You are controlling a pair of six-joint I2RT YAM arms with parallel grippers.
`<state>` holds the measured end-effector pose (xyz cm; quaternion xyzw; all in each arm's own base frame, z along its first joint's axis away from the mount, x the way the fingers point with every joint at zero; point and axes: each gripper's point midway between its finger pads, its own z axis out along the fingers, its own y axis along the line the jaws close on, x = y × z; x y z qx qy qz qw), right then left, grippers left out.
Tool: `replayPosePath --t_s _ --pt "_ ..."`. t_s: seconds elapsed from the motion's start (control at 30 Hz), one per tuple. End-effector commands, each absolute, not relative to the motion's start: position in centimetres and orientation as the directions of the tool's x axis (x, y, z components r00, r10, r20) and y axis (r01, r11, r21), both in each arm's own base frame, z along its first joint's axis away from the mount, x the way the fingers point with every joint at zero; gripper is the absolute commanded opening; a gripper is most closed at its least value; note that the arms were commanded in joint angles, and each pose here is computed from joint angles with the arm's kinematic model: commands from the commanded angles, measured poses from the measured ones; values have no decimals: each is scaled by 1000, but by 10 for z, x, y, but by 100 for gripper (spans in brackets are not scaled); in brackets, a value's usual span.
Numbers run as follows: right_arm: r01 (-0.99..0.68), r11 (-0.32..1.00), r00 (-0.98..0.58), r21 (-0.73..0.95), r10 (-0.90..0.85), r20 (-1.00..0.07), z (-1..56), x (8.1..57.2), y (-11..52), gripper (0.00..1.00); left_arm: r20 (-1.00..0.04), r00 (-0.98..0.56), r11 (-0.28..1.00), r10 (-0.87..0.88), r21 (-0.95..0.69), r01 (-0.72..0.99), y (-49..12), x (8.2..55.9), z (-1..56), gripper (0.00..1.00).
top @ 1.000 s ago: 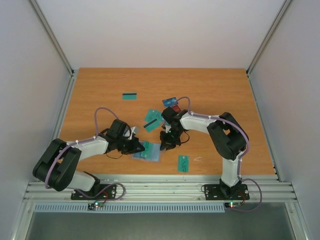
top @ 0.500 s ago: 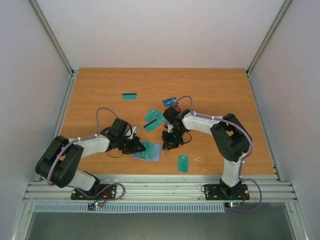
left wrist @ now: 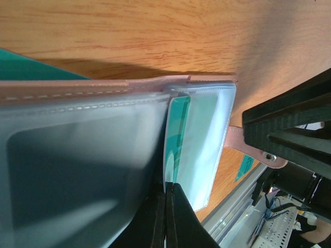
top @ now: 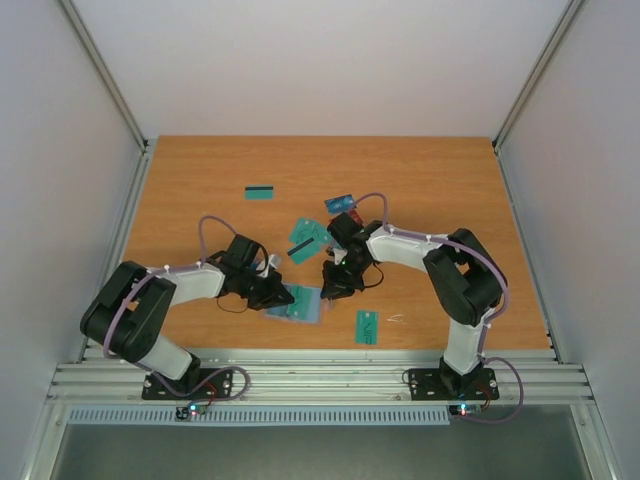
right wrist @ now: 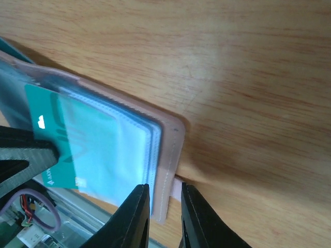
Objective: Put the credit cards into the card holder
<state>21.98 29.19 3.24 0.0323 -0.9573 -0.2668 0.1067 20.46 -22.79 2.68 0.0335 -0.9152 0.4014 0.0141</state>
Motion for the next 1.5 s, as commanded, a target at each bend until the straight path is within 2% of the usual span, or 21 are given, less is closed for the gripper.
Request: replayPosePath --t_s 0.0,0.13,0.3,0.97,1.07,1.47 --pt "31 861 -967 508 -104 235 14 213 288 20 133 -988 728 -81 -669 -150 -221 195 8 0" --pt "32 866 -962 499 -108 249 4 209 286 17 140 -987 725 -76 -672 -151 -226 195 6 0" --pt "28 867 -960 497 -114 254 -2 210 287 9 145 -988 726 -58 -673 -142 -236 196 -2 0" --pt "24 870 -968 492 -102 228 5 214 284 8 151 -988 770 -17 -629 -109 -241 189 -5 1" --pt "25 869 -970 495 -99 223 7 215 284 8 149 -989 772 -12 -627 -104 -241 188 -2 4" --pt "3 868 -980 496 -95 173 26 225 285 9 126 -992 809 -2 -582 -75 -229 183 20 32"
